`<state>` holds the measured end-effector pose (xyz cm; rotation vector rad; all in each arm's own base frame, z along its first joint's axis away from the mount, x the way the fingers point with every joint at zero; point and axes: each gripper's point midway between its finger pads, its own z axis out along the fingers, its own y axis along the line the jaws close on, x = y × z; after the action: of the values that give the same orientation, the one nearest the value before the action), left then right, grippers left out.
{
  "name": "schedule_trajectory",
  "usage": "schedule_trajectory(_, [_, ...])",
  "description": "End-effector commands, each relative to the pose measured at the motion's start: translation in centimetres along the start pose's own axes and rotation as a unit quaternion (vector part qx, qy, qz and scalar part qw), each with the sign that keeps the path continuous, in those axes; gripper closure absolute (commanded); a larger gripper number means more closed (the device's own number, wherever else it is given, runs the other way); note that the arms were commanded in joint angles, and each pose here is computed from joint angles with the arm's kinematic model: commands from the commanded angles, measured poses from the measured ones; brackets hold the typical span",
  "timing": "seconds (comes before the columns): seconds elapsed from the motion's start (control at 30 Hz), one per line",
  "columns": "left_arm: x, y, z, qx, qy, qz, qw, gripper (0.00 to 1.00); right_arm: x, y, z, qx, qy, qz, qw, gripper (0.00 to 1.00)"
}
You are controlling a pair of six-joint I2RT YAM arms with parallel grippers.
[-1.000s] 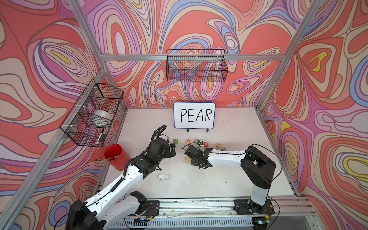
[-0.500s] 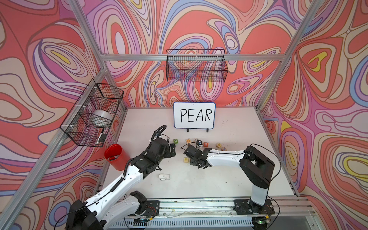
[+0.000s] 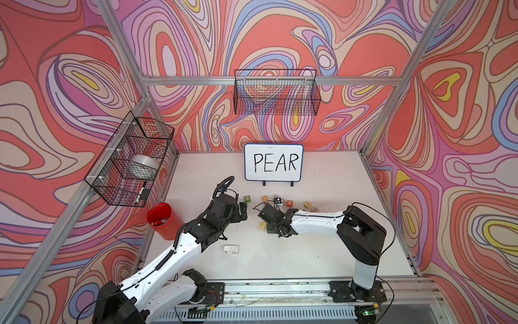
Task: Spell the uppercase word “pear” with letter blocks
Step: Move the letter block to the center of the board.
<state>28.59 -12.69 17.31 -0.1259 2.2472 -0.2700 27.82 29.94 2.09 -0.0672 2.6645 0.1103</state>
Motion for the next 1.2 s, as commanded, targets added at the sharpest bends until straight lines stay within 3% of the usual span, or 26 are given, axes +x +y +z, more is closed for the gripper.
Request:
schedule_trajectory(0.0, [0.5,0.6,0.2,-0.012,0.005,0.000,1.000,0.00,1.4,0.2,0.9,0.002,0.021,-0.013,1.000,0.71])
schedule_trajectory(0.73, [0.4,0.3,0.4,-0.009,0.007,0.000,1.000,0.00,0.3,-0.5,-0.9,0.004,-0.003,0.041,0.999,0.59])
schedule_trajectory(1.17, [0.4,0.3,0.5,-0.009,0.008,-0.002,1.000,0.00,-2.1,-0.6,-4.2,-0.010,-0.041,0.054,0.998,0.52])
